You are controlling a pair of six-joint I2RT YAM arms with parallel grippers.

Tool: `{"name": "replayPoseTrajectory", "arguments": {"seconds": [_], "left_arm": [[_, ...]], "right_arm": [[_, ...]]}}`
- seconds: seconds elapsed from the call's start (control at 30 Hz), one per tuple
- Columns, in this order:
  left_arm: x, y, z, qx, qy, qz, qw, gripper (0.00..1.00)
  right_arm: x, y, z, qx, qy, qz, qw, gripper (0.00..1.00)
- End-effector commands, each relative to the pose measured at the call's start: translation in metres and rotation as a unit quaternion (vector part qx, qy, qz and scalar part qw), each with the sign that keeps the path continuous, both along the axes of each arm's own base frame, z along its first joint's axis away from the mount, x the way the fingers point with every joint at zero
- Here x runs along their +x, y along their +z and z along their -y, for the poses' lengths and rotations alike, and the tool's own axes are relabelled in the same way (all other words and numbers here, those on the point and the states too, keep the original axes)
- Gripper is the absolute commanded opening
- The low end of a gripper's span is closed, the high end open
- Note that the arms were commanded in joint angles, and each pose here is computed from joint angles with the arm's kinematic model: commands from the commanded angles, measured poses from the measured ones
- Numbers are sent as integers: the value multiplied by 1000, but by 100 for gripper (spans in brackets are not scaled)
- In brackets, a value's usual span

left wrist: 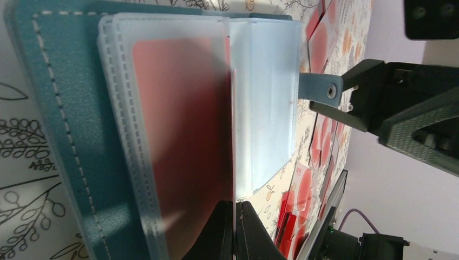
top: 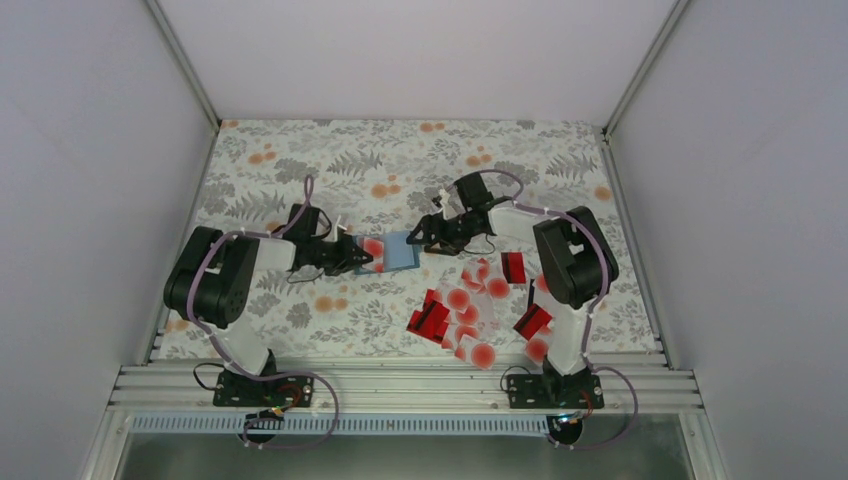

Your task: Put the credit cards into the card holder

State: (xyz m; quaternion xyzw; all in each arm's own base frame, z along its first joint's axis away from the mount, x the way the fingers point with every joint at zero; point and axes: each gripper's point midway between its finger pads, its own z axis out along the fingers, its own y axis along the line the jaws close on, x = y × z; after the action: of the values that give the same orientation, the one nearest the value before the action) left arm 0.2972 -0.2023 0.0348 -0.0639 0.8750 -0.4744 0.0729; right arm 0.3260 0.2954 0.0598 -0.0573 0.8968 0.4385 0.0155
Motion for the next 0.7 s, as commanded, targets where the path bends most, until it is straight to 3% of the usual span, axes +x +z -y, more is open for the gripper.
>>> {"name": "replayPoseTrajectory", "arguments": {"seconds": [0.0,0.67], "left_arm": [[9,11,6,-14,-18,38,999,2],[8,0,9,-17,-34,32,999,2]], "right_arm": [[4,1,-9,11,12,11,1000,72],[2,-11,-10,11,21,-2,1000,71]]}}
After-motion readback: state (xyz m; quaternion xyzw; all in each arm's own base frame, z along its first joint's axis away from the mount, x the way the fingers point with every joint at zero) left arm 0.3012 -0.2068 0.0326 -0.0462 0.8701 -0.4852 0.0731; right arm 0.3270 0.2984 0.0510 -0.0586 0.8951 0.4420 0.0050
